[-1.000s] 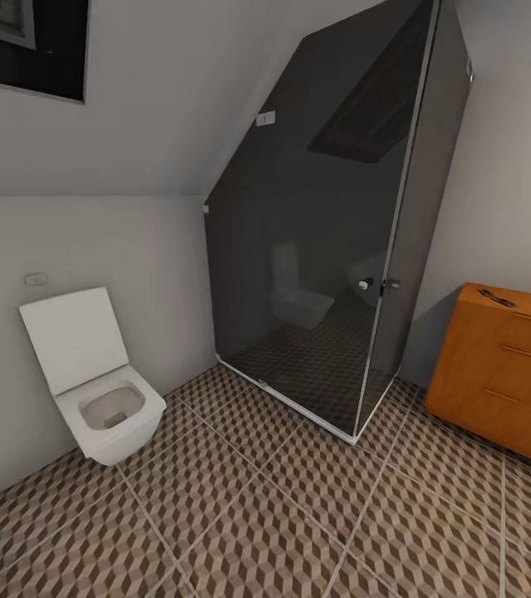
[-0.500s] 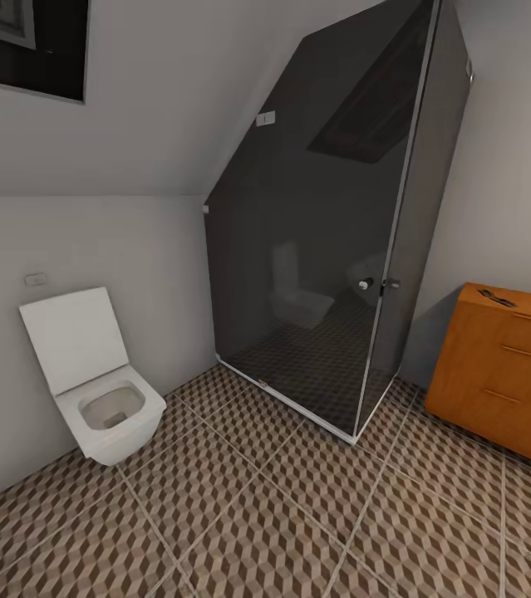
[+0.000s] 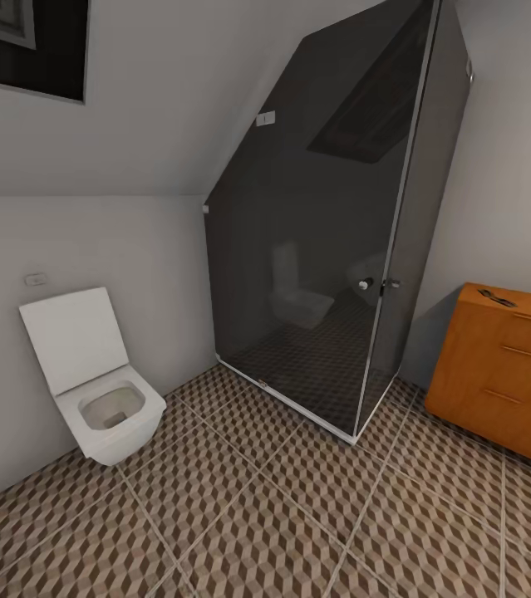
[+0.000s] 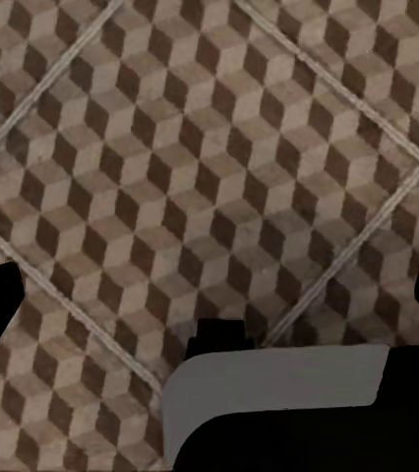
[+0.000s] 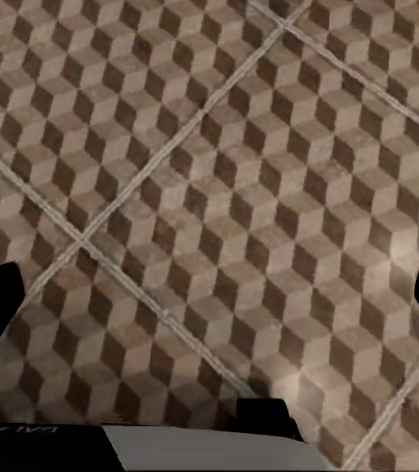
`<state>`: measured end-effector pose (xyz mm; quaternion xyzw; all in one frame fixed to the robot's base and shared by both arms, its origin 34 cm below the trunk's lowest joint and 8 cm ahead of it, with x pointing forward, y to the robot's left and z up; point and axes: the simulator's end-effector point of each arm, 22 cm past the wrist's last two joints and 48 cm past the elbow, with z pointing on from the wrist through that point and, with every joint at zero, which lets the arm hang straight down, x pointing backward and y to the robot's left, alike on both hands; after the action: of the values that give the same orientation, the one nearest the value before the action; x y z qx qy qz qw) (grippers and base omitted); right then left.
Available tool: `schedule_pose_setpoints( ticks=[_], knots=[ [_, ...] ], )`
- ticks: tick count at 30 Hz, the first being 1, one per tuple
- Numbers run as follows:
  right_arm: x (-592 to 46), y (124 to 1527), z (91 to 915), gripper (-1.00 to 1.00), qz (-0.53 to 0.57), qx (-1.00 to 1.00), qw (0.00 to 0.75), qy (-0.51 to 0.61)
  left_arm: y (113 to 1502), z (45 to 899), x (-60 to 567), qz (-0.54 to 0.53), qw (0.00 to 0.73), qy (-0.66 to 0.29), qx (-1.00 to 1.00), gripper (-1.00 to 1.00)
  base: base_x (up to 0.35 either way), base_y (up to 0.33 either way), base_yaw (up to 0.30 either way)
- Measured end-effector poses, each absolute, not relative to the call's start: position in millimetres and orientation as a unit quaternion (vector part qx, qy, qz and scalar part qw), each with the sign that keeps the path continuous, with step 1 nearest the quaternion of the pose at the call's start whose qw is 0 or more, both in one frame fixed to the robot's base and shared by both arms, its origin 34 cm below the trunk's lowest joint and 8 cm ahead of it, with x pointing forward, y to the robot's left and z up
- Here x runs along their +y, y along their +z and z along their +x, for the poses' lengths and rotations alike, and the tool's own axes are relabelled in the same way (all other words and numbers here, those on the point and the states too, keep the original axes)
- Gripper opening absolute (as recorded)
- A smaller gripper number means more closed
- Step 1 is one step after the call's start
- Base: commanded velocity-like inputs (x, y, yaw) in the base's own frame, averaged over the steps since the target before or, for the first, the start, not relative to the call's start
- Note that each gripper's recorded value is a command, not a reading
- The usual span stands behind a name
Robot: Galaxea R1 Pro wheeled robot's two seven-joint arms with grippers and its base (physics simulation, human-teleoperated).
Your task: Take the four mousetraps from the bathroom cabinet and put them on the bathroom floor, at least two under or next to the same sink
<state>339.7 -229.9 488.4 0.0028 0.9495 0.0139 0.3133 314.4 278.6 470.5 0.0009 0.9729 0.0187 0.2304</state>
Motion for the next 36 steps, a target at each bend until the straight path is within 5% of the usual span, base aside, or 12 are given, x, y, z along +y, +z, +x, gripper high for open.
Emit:
schedule_pose_setpoints(
  ticks=[12, 36],
  knots=[
    [-231.0, 554.9, 447.7, 1.0, 0.002, 0.901, 0.434, 0.012, 540.9, 441.8, 279.9, 0.003, 0.362, 0.021, 0.932, 1.0, 0.0, 0.0, 0.0],
    [-246.0, 631.1, 547.6, 1.0, -0.013, 0.871, 0.491, -0.031, 654.2, 547.7, 278.0, 0.009, 0.495, 0.021, 0.869, 1.0, 0.0, 0.0, 0.0]
  ],
)
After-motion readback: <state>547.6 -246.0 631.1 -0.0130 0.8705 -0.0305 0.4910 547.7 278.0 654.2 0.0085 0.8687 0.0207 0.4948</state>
